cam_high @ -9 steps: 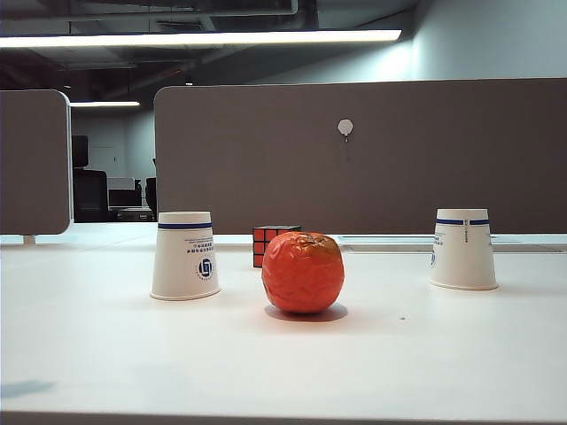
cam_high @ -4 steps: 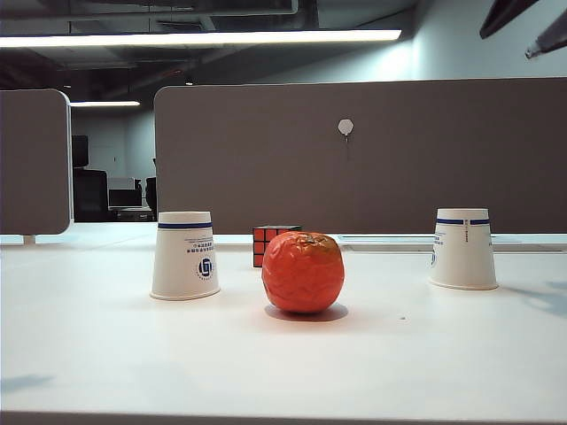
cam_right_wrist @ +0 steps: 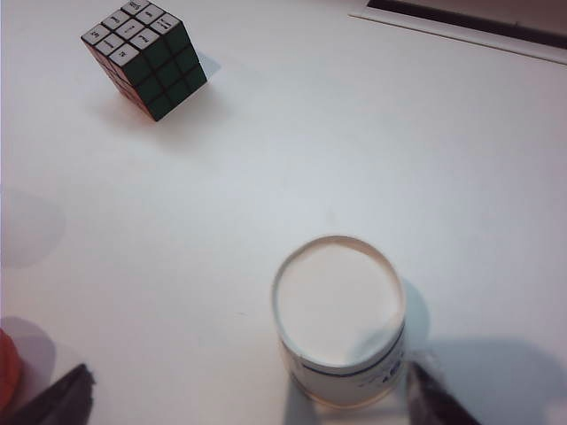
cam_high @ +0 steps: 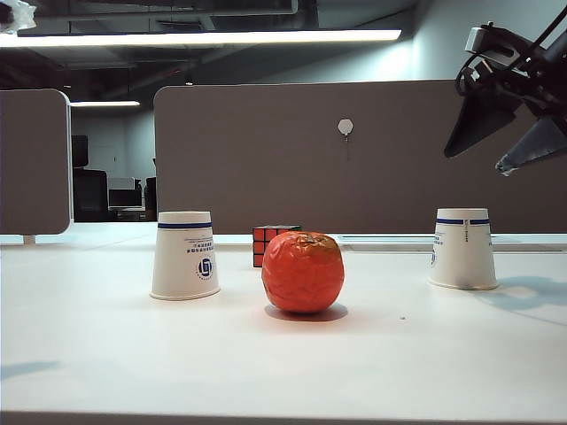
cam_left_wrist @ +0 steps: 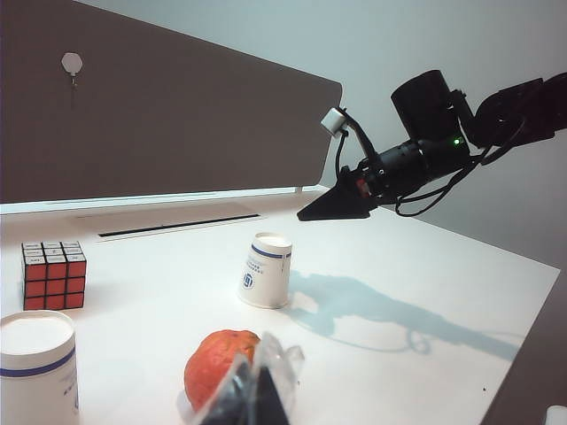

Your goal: Carefully pick up the cup on the right and stack it on top of the cup on the left.

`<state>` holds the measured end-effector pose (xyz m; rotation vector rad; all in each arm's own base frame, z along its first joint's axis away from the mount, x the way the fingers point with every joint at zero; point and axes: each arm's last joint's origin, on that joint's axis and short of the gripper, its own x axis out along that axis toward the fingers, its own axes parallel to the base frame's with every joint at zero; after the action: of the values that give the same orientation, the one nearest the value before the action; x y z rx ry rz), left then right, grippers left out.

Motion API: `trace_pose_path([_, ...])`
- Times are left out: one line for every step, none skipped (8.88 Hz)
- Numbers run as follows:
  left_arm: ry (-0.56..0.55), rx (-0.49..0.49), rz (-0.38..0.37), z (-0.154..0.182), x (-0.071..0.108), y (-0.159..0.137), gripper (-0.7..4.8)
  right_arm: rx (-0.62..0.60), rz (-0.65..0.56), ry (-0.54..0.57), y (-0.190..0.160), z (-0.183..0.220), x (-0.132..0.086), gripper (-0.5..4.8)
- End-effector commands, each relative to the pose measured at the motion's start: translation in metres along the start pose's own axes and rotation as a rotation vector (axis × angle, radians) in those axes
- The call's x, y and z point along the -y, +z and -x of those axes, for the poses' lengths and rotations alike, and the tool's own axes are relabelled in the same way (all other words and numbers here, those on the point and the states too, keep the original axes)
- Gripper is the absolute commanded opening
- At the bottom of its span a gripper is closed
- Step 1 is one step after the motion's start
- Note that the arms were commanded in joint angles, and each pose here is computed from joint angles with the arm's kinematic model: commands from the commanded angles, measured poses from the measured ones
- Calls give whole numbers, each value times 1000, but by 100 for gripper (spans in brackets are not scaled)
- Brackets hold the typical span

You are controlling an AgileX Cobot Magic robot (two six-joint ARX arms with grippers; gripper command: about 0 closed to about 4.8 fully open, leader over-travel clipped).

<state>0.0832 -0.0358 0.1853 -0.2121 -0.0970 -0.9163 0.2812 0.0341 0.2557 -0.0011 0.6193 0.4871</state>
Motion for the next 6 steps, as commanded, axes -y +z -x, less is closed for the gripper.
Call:
trace_pose_path([-2,10,-3,0,0,2,-3,-60,-12,5,-10,-24,8,479])
trace_pose_path([-1,10,-3,0,0,2,-3,-32,-1,1,-7,-24,8,479])
trace_pose_path([-2,11,-4,0,0,2,-3,-54,-14,-4,-13,-39,14,479])
trace_pose_path([-3,11,-4,0,1,2,-3,-10,-3,-9,-10,-43,16,479])
trace_pose_path([-3,11,-4,0,1,2,-3,-3,0,-28,-9,-43,16,479])
trace_pose_path([-2,11,-4,0,1,2,-3,-3,0,-28,-9,-43,17,476])
